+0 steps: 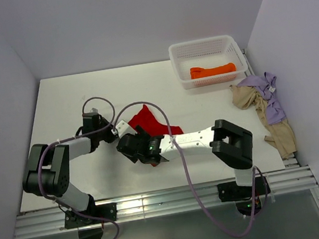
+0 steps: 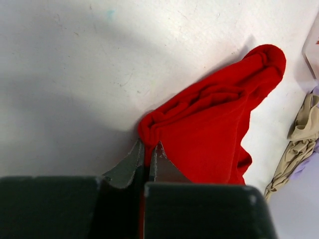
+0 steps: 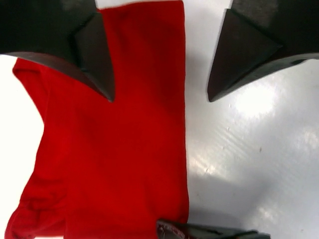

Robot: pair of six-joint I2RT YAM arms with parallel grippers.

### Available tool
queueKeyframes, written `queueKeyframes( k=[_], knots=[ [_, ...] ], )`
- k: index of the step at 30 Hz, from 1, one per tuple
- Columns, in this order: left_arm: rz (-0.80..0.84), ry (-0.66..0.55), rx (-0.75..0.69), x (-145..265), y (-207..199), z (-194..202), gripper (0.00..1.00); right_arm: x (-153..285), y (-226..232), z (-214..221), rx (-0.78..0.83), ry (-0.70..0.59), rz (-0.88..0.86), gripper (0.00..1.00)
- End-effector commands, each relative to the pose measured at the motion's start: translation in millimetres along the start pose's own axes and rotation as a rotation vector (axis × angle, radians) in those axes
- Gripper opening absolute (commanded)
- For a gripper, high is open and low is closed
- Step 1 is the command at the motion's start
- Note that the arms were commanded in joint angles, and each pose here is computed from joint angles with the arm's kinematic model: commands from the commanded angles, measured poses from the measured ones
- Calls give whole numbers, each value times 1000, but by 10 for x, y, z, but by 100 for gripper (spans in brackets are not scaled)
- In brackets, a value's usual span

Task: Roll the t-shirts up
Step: Roll the tshirt

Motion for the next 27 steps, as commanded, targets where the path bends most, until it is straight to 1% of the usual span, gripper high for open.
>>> queueKeyframes(
  k=[1,3,8,11,12,13,16,22,25,26,27],
  knots=[
    [1,-7,-35,88,-134,-50,1,-43,-41,-144,50,-13,109,83],
    [9,13,-36,110,-191,-40,0,-100,38,-148,84,-2,125,83],
    [29,48,-40,187,-309,-21,0,-228,71,-150,126,15,202,84],
    [26,79,-43,205,-365,-8,0,-313,77,-104,158,25,237,85],
    [24,99,-45,199,-371,7,0,-359,94,-55,185,39,248,85],
    [35,102,-51,203,-428,-8,0,-380,97,-37,191,44,257,85],
    [18,125,-51,201,-424,8,0,-447,88,37,208,62,304,84],
    [10,133,-62,214,-428,9,0,-541,47,81,244,108,397,75],
    [5,132,-67,230,-438,4,0,-551,34,86,243,116,413,64],
    [9,129,-69,234,-452,-7,0,-548,31,101,244,117,413,57],
    [2,131,-70,237,-443,1,0,-529,22,83,234,111,412,52]
  ],
)
Point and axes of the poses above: each gripper's point midway between its finger pads, its own x axis back along the fingers, its own y axis along the line the jaws close on, z = x × y, the point moved 5 cm from there along x, back along the fingers, and after that the axes turned 15 degrees about x, right-handed, at the moved point
